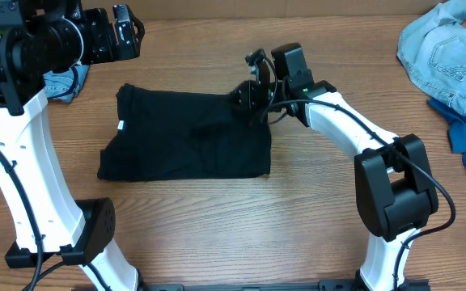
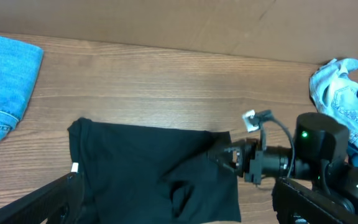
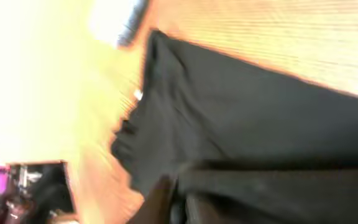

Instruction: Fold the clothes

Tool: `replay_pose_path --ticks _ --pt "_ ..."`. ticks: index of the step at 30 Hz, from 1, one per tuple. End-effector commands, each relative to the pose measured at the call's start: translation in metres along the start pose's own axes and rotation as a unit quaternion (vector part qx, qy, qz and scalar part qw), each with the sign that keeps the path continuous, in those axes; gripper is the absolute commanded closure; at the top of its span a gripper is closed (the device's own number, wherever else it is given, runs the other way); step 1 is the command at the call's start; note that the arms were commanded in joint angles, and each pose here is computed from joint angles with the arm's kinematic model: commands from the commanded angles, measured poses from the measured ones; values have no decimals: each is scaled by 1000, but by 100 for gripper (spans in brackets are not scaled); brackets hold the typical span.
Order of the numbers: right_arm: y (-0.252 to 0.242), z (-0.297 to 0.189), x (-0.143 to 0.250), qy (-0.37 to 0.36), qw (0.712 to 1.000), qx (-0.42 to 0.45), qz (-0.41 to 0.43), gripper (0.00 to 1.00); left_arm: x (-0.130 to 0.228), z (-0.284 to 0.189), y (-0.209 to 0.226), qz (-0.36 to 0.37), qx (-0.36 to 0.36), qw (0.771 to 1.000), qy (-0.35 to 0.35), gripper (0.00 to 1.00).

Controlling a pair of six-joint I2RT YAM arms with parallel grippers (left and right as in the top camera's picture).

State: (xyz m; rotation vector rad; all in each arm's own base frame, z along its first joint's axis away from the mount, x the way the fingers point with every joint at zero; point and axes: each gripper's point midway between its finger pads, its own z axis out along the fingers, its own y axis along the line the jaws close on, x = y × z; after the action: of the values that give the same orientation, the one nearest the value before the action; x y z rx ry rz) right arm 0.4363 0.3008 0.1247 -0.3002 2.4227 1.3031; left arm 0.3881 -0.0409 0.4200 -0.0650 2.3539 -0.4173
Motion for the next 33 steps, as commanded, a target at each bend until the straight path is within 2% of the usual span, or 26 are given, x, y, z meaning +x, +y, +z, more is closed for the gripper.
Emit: replay_pose_path --ticks 1,5,8,13,19,21,33 --pt "29 3 -20 -26 998 -47 -27 25 0 -7 -7 15 9 1000 -7 0" --pt "36 0 -31 -45 997 -63 -29 24 0 -7 -7 15 9 1000 -7 0" --pt "18 -12 -33 -44 998 -49 -4 22 0 -7 -7 15 9 1000 -7 0" --pt "-62 -64 -24 -24 993 24 113 22 0 -7 -7 17 9 1000 -7 0" --pt "-125 -114 9 9 981 100 164 19 0 -7 -7 23 9 1000 -8 0" --pt "-139 -115 25 27 974 130 185 19 0 -7 -7 24 9 1000 -8 0" --pt "-145 -67 102 127 960 118 221 23 0 -7 -6 29 6 1000 -8 0"
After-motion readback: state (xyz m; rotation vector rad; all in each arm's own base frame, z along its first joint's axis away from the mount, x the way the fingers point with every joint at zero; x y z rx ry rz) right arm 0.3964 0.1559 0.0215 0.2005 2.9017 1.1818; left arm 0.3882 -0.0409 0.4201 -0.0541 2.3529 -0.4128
